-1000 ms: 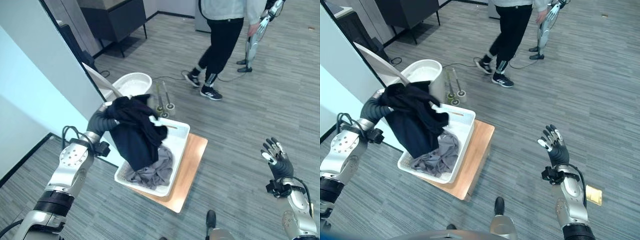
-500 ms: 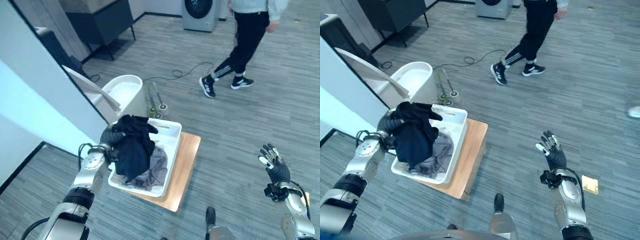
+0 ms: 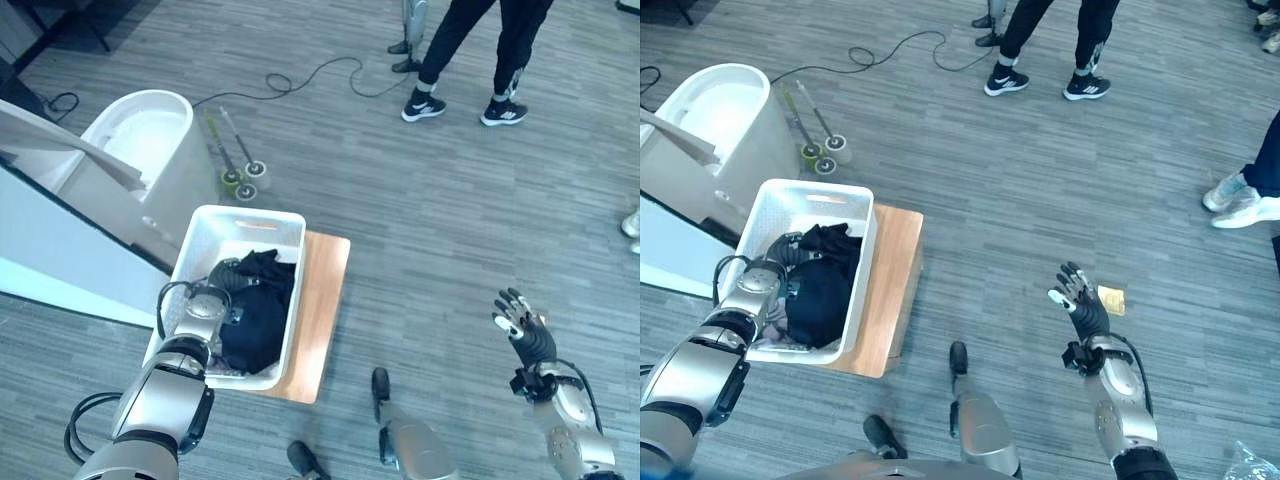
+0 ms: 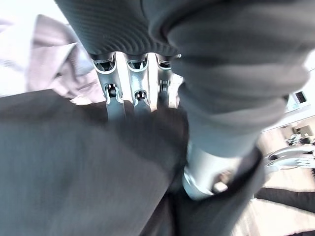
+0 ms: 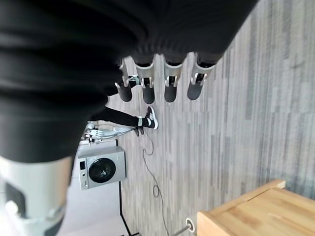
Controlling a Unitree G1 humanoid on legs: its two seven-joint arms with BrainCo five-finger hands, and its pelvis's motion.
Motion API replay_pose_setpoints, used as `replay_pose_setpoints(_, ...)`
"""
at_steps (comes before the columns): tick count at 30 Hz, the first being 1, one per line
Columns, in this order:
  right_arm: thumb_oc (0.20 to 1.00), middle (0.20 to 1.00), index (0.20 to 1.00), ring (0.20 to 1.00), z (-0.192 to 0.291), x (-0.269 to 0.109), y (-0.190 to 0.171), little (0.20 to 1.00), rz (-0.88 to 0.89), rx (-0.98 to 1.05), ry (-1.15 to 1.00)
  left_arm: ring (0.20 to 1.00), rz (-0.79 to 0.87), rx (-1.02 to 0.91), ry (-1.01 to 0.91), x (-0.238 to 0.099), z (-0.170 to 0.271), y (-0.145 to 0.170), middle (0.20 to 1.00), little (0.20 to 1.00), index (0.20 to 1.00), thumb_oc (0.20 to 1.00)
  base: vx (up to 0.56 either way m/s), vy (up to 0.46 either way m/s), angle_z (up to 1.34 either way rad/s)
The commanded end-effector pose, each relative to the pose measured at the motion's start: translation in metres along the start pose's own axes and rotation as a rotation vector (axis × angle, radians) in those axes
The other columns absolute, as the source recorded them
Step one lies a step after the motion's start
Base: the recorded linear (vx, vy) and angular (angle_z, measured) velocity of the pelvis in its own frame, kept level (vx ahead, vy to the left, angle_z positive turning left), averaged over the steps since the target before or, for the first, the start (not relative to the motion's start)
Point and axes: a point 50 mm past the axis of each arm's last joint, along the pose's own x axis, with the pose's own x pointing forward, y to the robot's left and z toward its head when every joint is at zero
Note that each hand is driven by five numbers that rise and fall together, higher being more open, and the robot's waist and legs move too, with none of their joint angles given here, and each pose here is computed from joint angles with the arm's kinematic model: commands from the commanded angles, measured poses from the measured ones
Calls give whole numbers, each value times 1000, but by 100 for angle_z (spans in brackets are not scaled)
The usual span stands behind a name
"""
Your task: Pick up bed clothes into laundry basket.
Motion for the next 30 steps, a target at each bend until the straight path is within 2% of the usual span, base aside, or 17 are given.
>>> replay_pose_setpoints(1, 1000, 1000, 1000, 1000, 28, 6, -7, 1000, 3, -7, -134, 1000, 87, 155, -177, 5, 50, 31, 1000, 1000, 1000, 1000, -13, -8, 4)
replay_pose_setpoints(3, 1000, 1000, 1000, 1000, 26, 4, -10, 1000, -11, -10, -126, 1000, 79, 218, -239, 3, 63, 32, 1000, 1000, 1000, 1000, -1, -16, 6)
replay_pose_setpoints(4, 1000, 1000, 1000, 1000, 25, 2, -14, 1000, -26, -4, -128, 1000, 89, 283, -343, -2, 85, 42, 1000, 1000, 1000, 1000, 12, -16, 16)
replay_pose_setpoints(5, 1000, 1000, 1000, 1000, 25, 2, -14, 1000, -25, -3, -128, 1000, 89, 283, -342, -2, 84, 42, 1000, 1000, 1000, 1000, 26, -30, 25)
replay_pose_setpoints(7, 1000, 1000, 1000, 1000, 25, -2, -21, 1000, -50, 0, -132, 1000, 123, 290, -510, -20, 110, 58, 1000, 1000, 1000, 1000, 19, -29, 30)
replay_pose_setpoints(9, 1000, 1000, 1000, 1000, 25, -2, -24, 1000, -61, -4, -133, 1000, 122, 264, -563, -29, 115, 64, 1000, 1000, 1000, 1000, 17, -13, 31)
replay_pose_setpoints(10, 1000, 1000, 1000, 1000, 29, -3, -29, 1000, -76, -11, -141, 1000, 76, 201, -675, -48, 121, 76, 1000, 1000, 1000, 1000, 28, -8, 24)
replay_pose_setpoints(14, 1000, 1000, 1000, 1000, 36, -4, -36, 1000, -72, -31, -162, 1000, -146, 125, -776, -85, 116, 97, 1000, 1000, 1000, 1000, 38, 11, 9)
replay_pose_setpoints(18, 1000, 1000, 1000, 1000, 38, -4, -37, 1000, -63, -23, -182, 1000, -300, -28, -763, -105, 94, 103, 1000, 1000, 1000, 1000, 29, 8, 11)
replay_pose_setpoints(21, 1000, 1000, 1000, 1000, 36, -6, -38, 1000, -74, -9, -188, 1000, -356, -305, -678, -112, 45, 95, 1000, 1000, 1000, 1000, 36, 5, 11)
replay_pose_setpoints(24, 1000, 1000, 1000, 1000, 34, -10, -43, 1000, -114, 1, -195, 1000, -282, -549, -593, -118, -6, 73, 1000, 1000, 1000, 1000, 6, 1, 13)
replay_pose_setpoints(25, 1000, 1000, 1000, 1000, 34, -9, -43, 1000, -122, 14, -200, 1000, -236, -683, -561, -118, -25, 60, 1000, 1000, 1000, 1000, 15, -10, 20)
replay_pose_setpoints(26, 1000, 1000, 1000, 1000, 28, -11, -44, 1000, -149, 36, -192, 1000, -112, -818, -455, -119, -59, 41, 1000, 1000, 1000, 1000, -57, -22, 17)
replay_pose_setpoints(27, 1000, 1000, 1000, 1000, 29, -11, -44, 1000, -148, 35, -194, 1000, -110, -819, -456, -119, -59, 40, 1000, 1000, 1000, 1000, 3, -9, 27)
replay_pose_setpoints(28, 1000, 1000, 1000, 1000, 20, -14, -41, 1000, -176, 100, -189, 1000, 10, -825, -396, -124, -75, 33, 1000, 1000, 1000, 1000, -82, -27, 19)
replay_pose_setpoints(29, 1000, 1000, 1000, 1000, -5, -16, -32, 1000, -209, 247, -139, 1000, 144, -869, -263, -129, -100, 12, 1000, 1000, 1000, 1000, -17, -19, 13)
replay_pose_setpoints(30, 1000, 1000, 1000, 1000, -4, -16, -32, 1000, -209, 247, -140, 1000, 145, -869, -263, -129, -100, 12, 1000, 1000, 1000, 1000, -17, -38, -1)
